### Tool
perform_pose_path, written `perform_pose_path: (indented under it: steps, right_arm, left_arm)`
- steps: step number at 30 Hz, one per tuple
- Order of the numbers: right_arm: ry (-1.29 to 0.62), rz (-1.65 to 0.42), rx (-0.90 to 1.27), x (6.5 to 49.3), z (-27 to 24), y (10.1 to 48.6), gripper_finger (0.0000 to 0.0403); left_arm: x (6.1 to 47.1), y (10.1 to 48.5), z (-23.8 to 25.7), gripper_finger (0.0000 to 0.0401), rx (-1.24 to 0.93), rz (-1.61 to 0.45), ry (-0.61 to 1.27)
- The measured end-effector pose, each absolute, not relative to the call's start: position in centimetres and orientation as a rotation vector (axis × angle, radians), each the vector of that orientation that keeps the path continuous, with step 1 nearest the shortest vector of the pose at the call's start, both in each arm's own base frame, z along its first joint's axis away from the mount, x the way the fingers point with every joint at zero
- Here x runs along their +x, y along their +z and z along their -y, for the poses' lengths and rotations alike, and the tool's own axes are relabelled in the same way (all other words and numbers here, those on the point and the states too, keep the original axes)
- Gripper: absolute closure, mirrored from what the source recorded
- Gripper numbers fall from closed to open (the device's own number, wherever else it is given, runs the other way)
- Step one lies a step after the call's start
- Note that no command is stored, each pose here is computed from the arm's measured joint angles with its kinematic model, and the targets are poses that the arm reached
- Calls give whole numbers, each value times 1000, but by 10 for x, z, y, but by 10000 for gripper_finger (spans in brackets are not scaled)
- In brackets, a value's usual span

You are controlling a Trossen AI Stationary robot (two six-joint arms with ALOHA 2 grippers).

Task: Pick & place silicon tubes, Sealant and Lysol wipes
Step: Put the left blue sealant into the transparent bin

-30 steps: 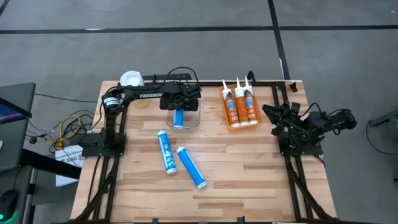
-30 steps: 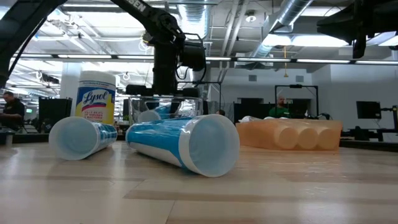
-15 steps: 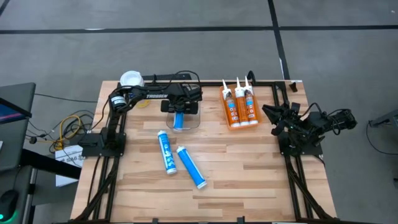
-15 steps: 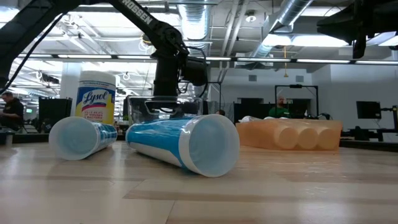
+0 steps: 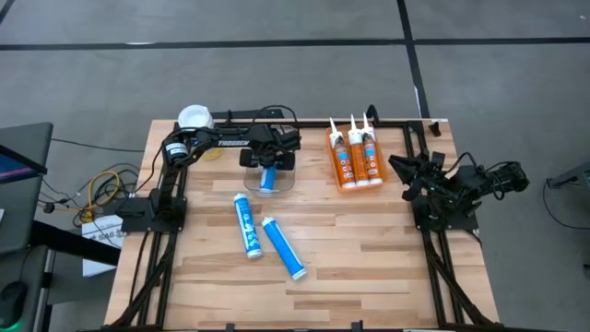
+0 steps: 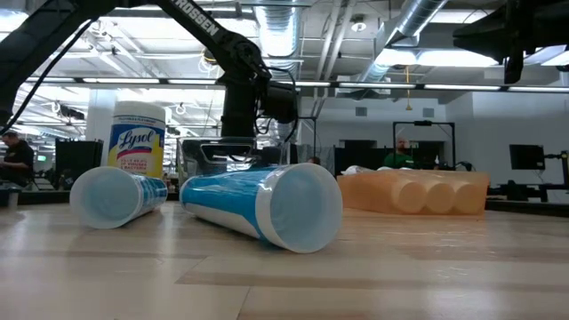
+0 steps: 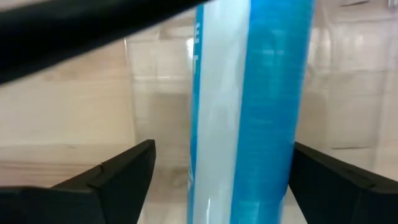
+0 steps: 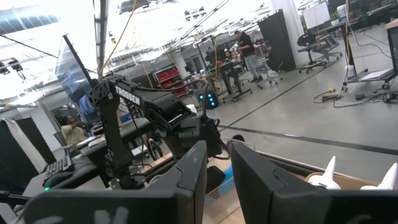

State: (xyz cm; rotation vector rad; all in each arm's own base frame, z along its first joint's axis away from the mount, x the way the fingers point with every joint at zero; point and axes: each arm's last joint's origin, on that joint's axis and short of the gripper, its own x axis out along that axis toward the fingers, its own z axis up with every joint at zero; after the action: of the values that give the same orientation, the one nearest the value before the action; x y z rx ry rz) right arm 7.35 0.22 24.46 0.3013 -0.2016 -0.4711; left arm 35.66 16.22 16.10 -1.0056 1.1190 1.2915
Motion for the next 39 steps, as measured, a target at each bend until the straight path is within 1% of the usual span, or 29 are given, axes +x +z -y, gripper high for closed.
perform_pose_path:
  steps: [3,6,9,13,17,21,23,25,28,35,39]
  right_arm:
    - [-471,202,301,74,-2,245,337]
    - [-471,202,301,73,-2,245,337]
    - [-471,202,301,74,-2,245,337]
    - [-471,201,301,74,-2,245,337]
    - [-471,201,301,74,-2,245,337]
    - [-471,201,301,74,-2,245,337]
    - [-471,201,301,74,-2,245,337]
    - [-471,201,301,74,-2,245,337]
    - [-471,201,300,74,-2,244,337]
    - [-471,201,301,74,-2,244,337]
    - [-471,201,301,74,-2,244,337]
  left_arm:
    - [357,163,-162,65,-1009,-1129,1270]
    - [361,174,-163,64,-1006,-1139,1228]
    - [367,195,-166,64,-986,-1129,1192]
    - [379,235,-162,63,-920,-1096,1150]
    - [385,275,-138,63,-840,-1122,1106]
    - [380,298,-100,63,-751,-1231,1125]
    - [380,301,-80,63,-737,-1252,1125]
    - [379,306,-61,62,-787,-1245,1070]
    - [375,315,-32,62,-847,-1208,1074]
    - [364,321,20,62,-981,-1112,1161]
    - [360,306,40,62,-1014,-1116,1243]
